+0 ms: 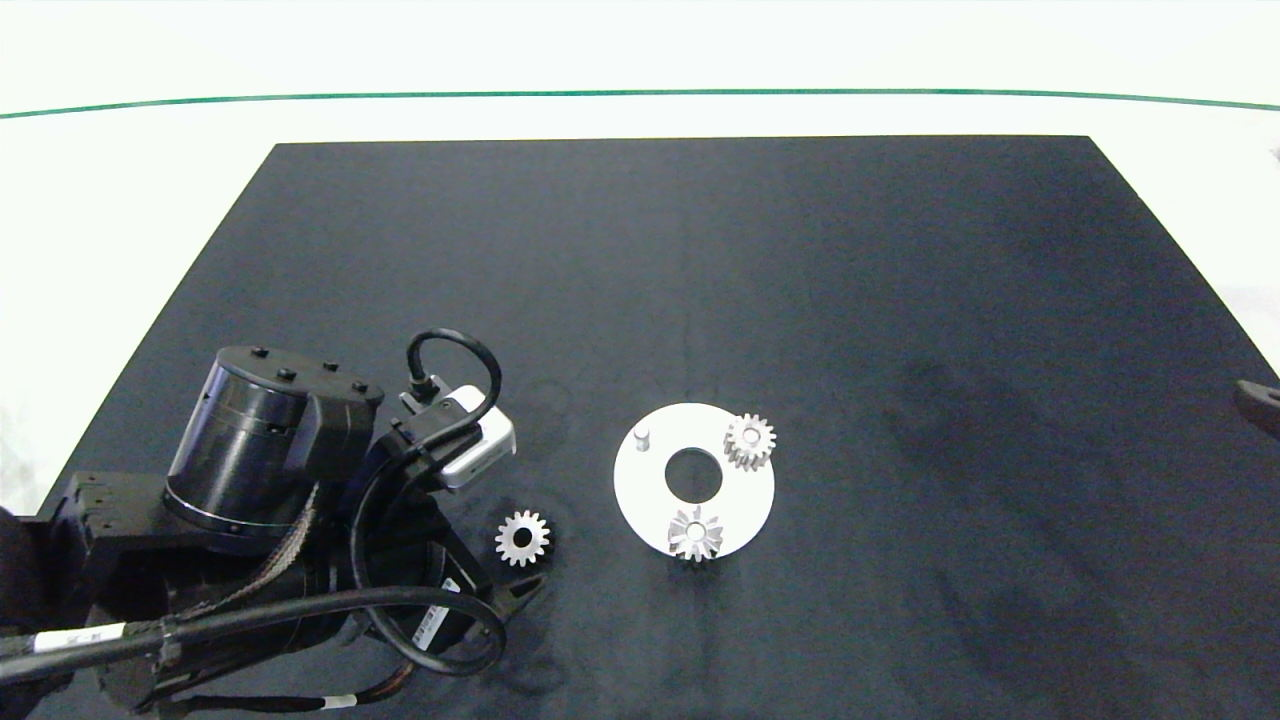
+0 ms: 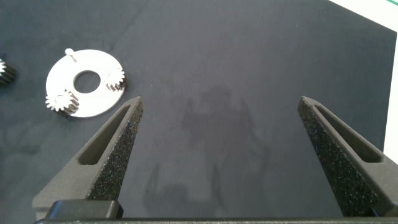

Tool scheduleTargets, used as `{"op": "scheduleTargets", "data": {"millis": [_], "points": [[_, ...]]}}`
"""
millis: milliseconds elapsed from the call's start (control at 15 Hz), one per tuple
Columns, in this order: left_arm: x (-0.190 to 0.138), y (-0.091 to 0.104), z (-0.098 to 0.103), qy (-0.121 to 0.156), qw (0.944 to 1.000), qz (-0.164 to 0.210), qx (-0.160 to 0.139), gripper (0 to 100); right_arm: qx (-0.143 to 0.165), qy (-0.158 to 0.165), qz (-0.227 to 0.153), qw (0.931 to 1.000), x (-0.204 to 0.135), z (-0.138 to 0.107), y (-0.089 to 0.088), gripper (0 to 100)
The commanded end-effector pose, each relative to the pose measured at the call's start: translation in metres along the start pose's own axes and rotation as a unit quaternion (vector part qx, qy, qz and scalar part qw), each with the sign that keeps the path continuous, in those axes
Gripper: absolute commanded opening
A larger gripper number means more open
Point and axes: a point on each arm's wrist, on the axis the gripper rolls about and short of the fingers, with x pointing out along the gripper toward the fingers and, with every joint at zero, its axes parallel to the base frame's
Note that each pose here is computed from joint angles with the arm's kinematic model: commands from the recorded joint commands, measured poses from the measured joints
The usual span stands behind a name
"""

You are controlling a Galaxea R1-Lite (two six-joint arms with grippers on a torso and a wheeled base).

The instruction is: Install three planetary gears onto the carrier pins

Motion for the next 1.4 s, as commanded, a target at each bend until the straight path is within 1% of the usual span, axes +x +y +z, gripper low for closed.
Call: {"op": "scheduleTargets", "data": {"millis": [67,133,400,533,800,1133,1333,1400], "points": [[-0.002,-0.018,0.012,-0.018,0.9982,-0.030,-0.048,100,-0.007,0.009,0.002,0.9999,0.005,-0.002,0.003,100],[-0.002,-0.020,0.013,-0.019,0.9977,-0.035,-0.054,100,-0.007,0.011,0.003,0.9999,0.005,-0.003,0.004,100],[0.011,-0.024,0.012,-0.011,0.9978,-0.039,-0.053,100,-0.008,0.011,0.003,0.9999,0.005,-0.003,0.004,100],[0.019,-0.025,0.013,-0.018,0.9976,-0.035,-0.056,100,-0.007,0.011,0.003,0.9999,0.005,-0.003,0.004,100],[0.033,-0.026,0.011,-0.006,0.9980,-0.030,-0.055,100,-0.007,0.010,0.004,0.9999,0.004,-0.003,0.003,100],[0.042,-0.018,0.008,0.001,0.9978,-0.015,-0.064,100,-0.006,0.008,0.004,0.9999,0.004,-0.003,0.003,100],[0.043,-0.015,0.000,0.012,0.9979,-0.009,-0.064,100,-0.007,0.009,0.005,0.9999,0.004,-0.003,0.004,100],[0.042,-0.014,-0.002,0.011,0.9978,-0.007,-0.065,100,-0.007,0.009,0.005,0.9999,0.004,-0.003,0.004,100]]}}
